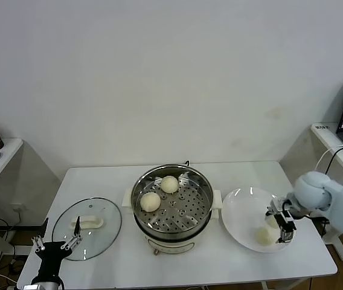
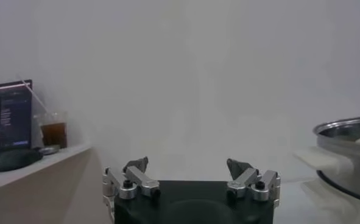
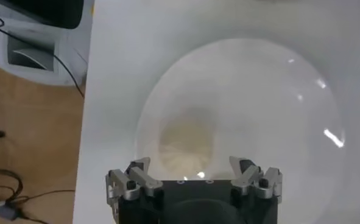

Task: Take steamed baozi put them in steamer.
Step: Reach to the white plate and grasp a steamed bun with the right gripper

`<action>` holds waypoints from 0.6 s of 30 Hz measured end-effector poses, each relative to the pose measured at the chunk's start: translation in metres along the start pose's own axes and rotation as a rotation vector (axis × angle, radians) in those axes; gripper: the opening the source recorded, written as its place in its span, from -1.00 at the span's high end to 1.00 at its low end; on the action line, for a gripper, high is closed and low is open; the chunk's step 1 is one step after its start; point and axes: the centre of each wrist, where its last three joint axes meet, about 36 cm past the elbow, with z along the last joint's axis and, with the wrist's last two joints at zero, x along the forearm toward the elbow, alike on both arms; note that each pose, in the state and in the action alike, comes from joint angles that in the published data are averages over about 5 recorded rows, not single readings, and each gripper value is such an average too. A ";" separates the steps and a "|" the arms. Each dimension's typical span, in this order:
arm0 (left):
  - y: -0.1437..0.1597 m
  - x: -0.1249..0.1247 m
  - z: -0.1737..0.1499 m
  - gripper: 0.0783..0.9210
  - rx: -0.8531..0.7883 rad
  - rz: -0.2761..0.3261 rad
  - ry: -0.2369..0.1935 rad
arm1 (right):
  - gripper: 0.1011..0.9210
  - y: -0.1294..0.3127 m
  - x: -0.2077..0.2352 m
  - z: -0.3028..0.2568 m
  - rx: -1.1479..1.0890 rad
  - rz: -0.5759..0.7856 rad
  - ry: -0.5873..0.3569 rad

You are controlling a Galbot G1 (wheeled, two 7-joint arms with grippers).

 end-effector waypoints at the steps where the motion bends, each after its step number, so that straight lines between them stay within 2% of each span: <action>1: 0.001 0.000 0.000 -0.77 -0.001 -0.001 0.000 | -0.76 0.000 -0.004 0.000 -0.002 0.000 0.001; 11: 0.001 0.000 0.000 -0.77 0.000 -0.005 -0.003 | -0.68 -0.005 -0.029 -0.001 -0.019 0.014 0.007; 18: 0.002 0.001 0.000 -0.77 0.000 -0.008 -0.001 | -0.32 -0.004 -0.038 -0.004 -0.036 -0.009 0.009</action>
